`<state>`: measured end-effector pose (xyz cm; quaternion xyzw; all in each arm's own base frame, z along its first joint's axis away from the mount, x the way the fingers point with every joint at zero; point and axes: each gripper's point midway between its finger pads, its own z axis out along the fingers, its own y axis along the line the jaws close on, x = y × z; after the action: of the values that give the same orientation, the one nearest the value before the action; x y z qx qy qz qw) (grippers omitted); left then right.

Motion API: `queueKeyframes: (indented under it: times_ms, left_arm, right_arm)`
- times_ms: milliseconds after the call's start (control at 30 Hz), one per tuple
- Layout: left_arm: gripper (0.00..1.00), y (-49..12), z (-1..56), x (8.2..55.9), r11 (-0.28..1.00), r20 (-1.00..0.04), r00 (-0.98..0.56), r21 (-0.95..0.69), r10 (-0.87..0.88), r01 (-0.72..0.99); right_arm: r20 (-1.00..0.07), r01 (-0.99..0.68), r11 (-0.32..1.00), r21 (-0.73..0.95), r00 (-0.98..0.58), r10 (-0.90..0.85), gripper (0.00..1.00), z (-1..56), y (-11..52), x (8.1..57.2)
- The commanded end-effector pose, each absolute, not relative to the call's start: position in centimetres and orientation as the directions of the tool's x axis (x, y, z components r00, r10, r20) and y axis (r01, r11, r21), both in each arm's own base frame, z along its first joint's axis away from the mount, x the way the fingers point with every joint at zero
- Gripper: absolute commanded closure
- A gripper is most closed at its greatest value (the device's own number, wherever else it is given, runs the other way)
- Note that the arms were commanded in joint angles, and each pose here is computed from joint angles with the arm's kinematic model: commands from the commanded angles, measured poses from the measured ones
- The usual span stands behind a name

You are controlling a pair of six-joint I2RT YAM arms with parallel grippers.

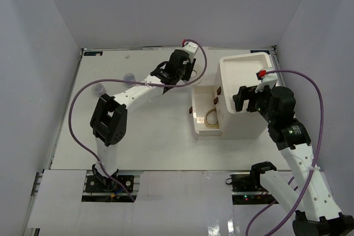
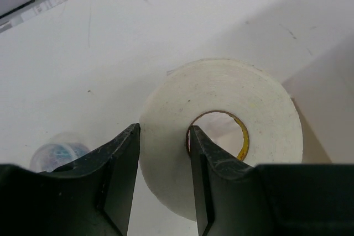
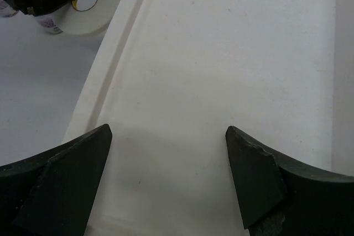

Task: Sort the stationery into containers
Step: Pick up the stationery from the center of the board, then place the stationery in the drawer.

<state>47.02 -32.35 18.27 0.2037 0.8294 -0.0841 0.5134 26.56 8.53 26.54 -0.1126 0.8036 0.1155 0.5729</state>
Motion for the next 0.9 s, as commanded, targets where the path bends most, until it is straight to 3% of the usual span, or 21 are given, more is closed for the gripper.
queueKeyframes:
  times_ms: [0,400,633,867]
  left_arm:
    - [0.50,-33.6,19.1,43.5,0.868,-0.863,-0.349,0.179,0.364,0.464]
    - [0.49,-36.5,15.5,38.9,0.813,-0.786,-0.370,0.270,0.496,0.515]
    - [0.47,-38.8,13.2,37.5,0.806,-0.768,-0.397,0.248,0.502,0.538]
    - [0.39,-40.3,13.4,36.9,0.806,-0.782,-0.405,0.200,0.474,0.558]
  right_arm:
    - [-0.928,-0.324,0.943,0.080,-0.368,-0.048,0.10,25.1,8.8,25.7]
    - [-0.929,-0.326,0.942,0.083,-0.368,-0.045,0.10,25.1,8.8,25.7]
    - [-0.928,-0.323,0.943,0.082,-0.369,-0.046,0.10,25.1,8.7,25.6]
    - [-0.928,-0.323,0.943,0.082,-0.369,-0.046,0.10,25.1,8.7,25.6]
